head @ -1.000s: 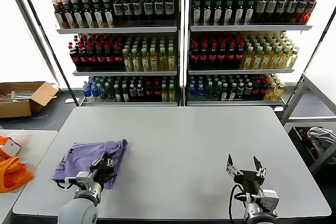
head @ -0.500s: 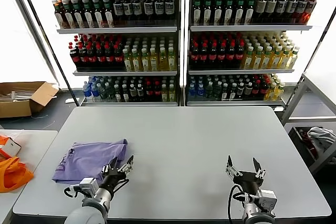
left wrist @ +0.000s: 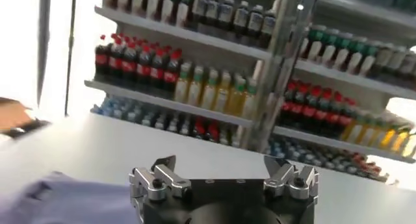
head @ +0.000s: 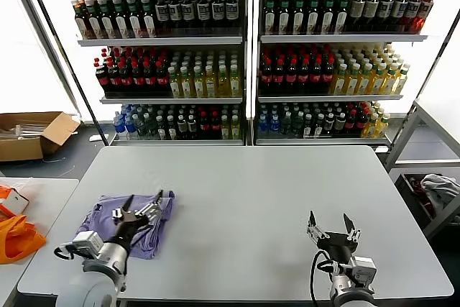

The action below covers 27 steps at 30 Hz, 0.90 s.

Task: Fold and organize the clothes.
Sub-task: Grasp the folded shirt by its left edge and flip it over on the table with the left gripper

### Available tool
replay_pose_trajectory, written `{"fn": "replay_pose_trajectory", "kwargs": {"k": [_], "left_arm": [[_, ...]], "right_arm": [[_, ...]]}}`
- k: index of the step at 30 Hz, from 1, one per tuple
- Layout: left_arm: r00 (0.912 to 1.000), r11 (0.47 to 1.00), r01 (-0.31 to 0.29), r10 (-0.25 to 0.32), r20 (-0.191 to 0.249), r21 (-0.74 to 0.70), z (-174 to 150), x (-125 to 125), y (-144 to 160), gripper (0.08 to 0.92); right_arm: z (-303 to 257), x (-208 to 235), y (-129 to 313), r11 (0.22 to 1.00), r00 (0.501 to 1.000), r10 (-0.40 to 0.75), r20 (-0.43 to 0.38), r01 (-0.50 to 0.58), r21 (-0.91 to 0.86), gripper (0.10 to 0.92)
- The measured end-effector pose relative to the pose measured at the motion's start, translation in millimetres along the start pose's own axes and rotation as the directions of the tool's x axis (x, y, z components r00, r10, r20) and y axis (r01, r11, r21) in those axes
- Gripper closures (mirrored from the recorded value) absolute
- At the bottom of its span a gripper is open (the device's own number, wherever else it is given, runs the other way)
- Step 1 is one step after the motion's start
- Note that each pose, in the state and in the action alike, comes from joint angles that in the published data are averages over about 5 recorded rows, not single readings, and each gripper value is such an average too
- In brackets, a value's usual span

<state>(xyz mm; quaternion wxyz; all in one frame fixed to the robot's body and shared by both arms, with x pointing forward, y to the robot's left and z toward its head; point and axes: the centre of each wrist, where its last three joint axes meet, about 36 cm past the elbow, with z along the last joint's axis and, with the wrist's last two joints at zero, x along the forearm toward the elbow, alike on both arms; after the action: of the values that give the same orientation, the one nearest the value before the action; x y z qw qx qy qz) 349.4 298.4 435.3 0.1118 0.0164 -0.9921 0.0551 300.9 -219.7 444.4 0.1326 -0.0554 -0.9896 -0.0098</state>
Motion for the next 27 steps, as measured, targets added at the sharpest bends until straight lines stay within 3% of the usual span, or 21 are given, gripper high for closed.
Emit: {"fn": "replay_pose_trajectory", "kwargs": {"k": [5,10,20,27], "left_arm": [[0.9916,0.974,0.129,-0.125,0.033,-0.188,9.8,-5.8,32.7,0.177],[0.9815,0.937,0.191,-0.187,0.040,-0.293,16.0,-6.5,55.9,0.177],[0.9750,0.935,0.206,-0.221,-0.019,-0.290,21.5,-9.7,88.8,0.177],[0.9767,0.966,0.182,-0.199,-0.079,-0.183,17.6,-14.9,110.3,0.177]], "right_arm": [[-3.2,-1.0,1.1,1.000,1.000,-0.011,0.009,0.011,0.000,0.200],[-4.4,0.3,2.4,1.000,1.000,-0.017,0.012,0.017,-0.002,0.200],[-5.2,5.4,2.7,1.000,1.000,-0.022,0.018,0.022,0.003,0.200],[-5.2,9.9,2.3,1.000,1.000,-0.020,0.019,0.020,0.008,0.200]]}}
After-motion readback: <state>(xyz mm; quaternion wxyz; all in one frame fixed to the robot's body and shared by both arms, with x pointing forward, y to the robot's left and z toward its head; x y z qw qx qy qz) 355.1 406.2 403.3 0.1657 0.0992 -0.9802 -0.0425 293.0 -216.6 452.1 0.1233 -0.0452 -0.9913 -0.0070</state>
